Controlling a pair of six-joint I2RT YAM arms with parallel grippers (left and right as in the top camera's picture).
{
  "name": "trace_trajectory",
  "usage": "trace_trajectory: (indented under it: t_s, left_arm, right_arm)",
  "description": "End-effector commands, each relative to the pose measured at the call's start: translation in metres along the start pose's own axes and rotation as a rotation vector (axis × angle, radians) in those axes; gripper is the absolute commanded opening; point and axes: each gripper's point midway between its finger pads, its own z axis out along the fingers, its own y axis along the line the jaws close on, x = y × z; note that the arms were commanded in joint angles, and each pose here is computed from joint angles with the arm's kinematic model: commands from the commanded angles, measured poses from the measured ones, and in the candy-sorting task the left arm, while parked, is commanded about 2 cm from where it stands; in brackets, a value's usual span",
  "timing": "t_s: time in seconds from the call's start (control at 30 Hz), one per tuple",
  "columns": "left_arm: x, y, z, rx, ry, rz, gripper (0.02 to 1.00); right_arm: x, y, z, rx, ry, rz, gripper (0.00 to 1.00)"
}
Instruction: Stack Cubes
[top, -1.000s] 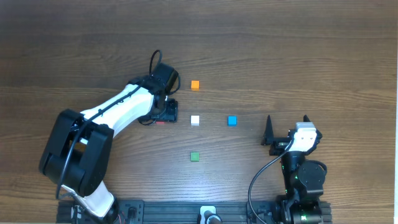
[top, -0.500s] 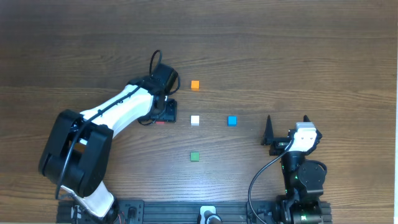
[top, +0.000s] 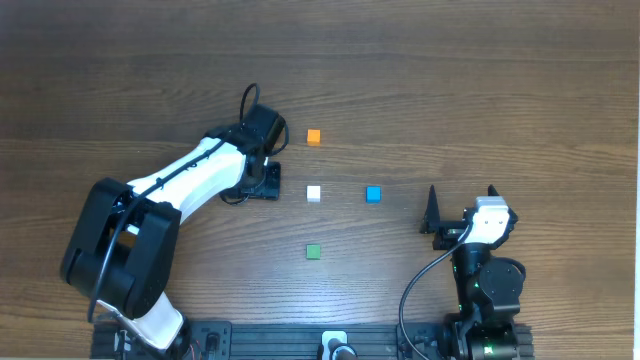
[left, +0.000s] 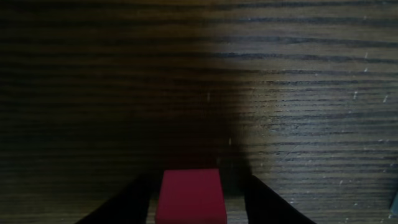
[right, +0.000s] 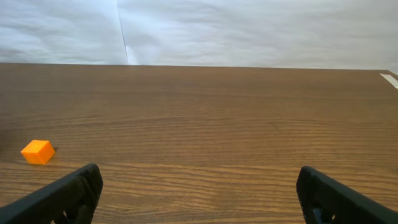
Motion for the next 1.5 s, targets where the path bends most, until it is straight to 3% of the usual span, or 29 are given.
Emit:
trace_trajectory:
  t_s: [0.03,0.47,0.7,1.0,1.5]
  left_arm:
    - [0.004,-0.002,-0.005,0.02,-0.002,0.011,0.463]
    - [0.004,-0.003,-0.007,0.03,-0.005,-0.001,0.205]
    - [0.001,-0.027,-0.022,0.07,-0.042,-0.084,0.097]
    - [-0.008,-0.087,-0.063,0.11,-0.119,-0.085,0.047]
    - [-0.002,-0.109,-0.057,0.099,-0.113,-0.094,0.04]
  right_arm:
    - [0.002,-0.001,0.0,0.002,-0.001,-0.004,0.993]
    - [0.002,-0.001,0.0,0.002,-0.001,-0.004,0.993]
    - [0.002,-0.001,0.0,0.002,-0.001,-0.004,0.993]
    - [0.002,-0.001,0.0,0.001,-0.001,-0.004,0.991]
    - [0.002,-0.001,0.0,0.002,-0.001,-0.004,0.991]
